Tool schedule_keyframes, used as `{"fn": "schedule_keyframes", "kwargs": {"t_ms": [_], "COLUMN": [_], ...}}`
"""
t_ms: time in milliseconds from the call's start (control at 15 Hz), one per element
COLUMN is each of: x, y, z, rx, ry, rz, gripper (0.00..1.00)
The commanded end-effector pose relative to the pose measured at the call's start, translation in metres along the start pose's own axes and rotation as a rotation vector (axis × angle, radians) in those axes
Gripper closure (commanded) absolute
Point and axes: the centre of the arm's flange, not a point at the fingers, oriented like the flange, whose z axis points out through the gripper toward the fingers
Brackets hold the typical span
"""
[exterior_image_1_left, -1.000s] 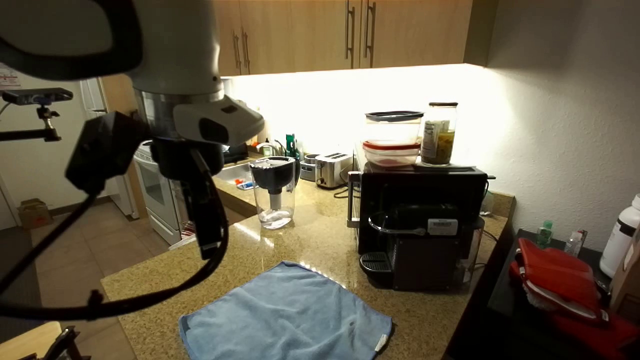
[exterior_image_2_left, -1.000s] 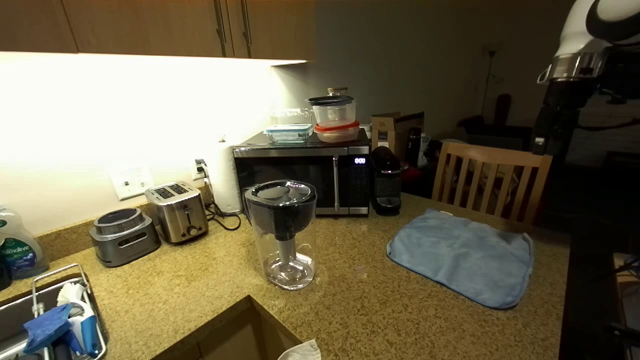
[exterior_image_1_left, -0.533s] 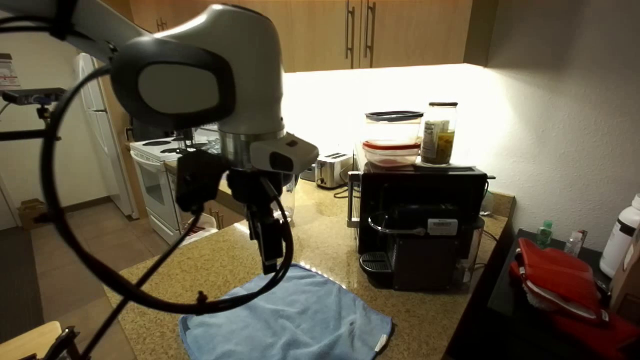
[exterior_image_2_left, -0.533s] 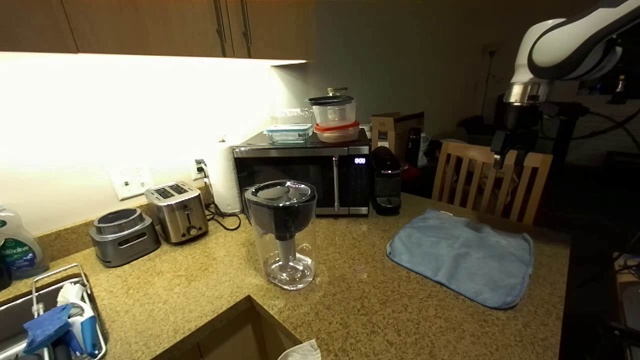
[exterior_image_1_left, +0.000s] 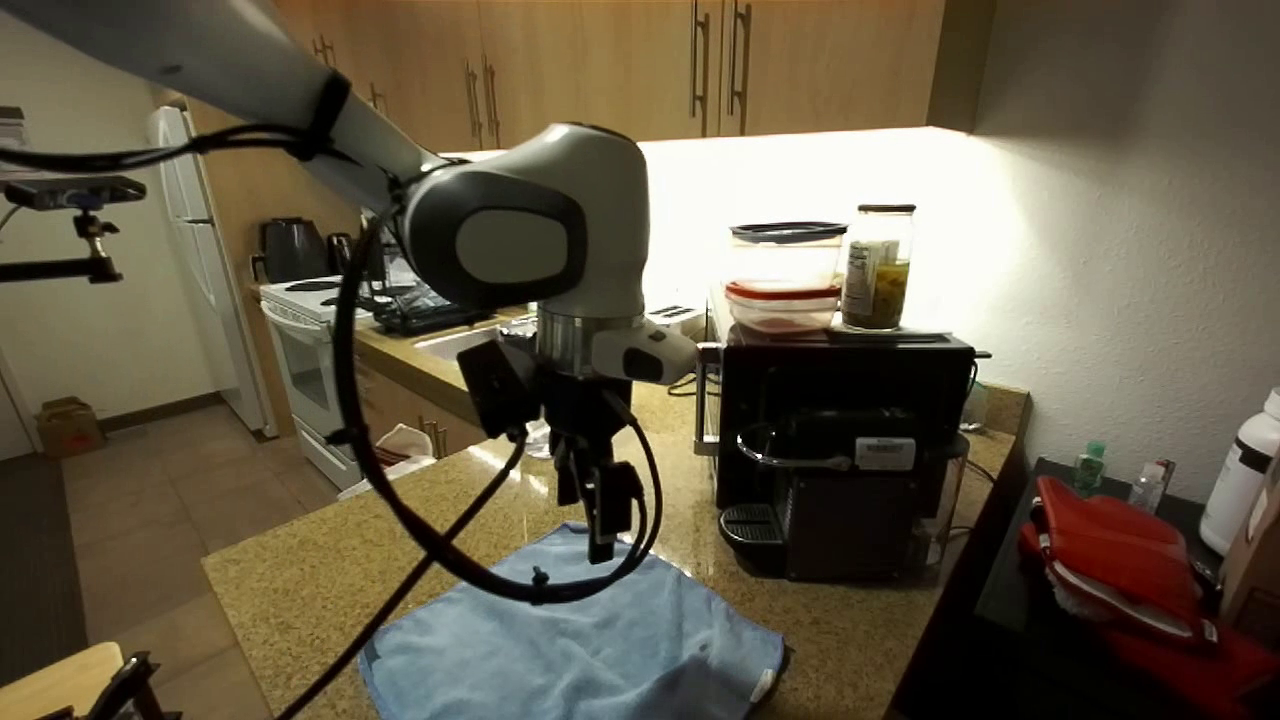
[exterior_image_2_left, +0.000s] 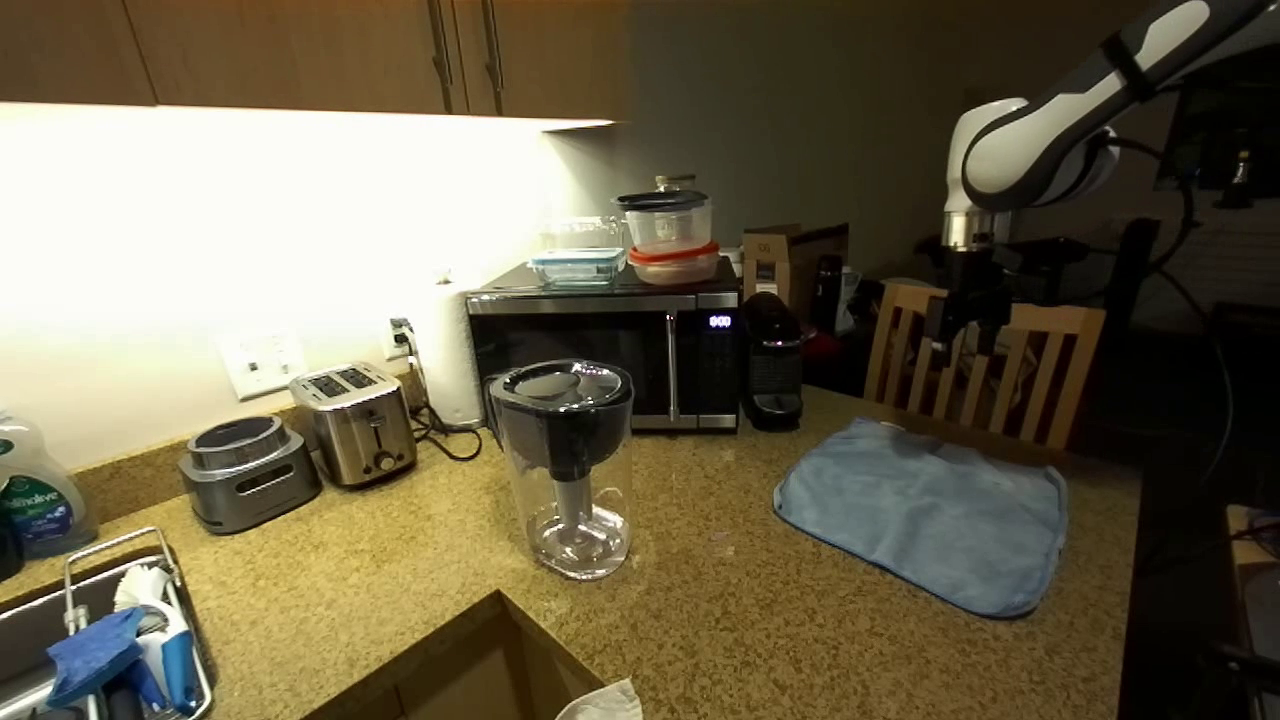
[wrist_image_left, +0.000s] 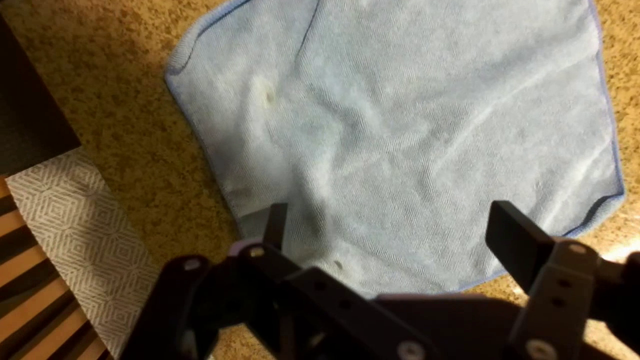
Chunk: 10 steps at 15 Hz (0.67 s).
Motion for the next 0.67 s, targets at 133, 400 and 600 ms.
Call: {"fn": "schedule_keyframes", "kwargs": {"t_ms": [133, 400, 600], "x": [0.0255, 0.0222, 0.0224], "y": [-0.0046, -0.009, -0.0094], "z": [0.0031, 0.0009, 0.0005], "rx": [-0.021, -0.015, -0.015], "ry": [-0.004, 0.005, 0.005], "rz": [-0.074, -0.053, -0.058], "gripper": [0.0, 0.0, 0.0]}}
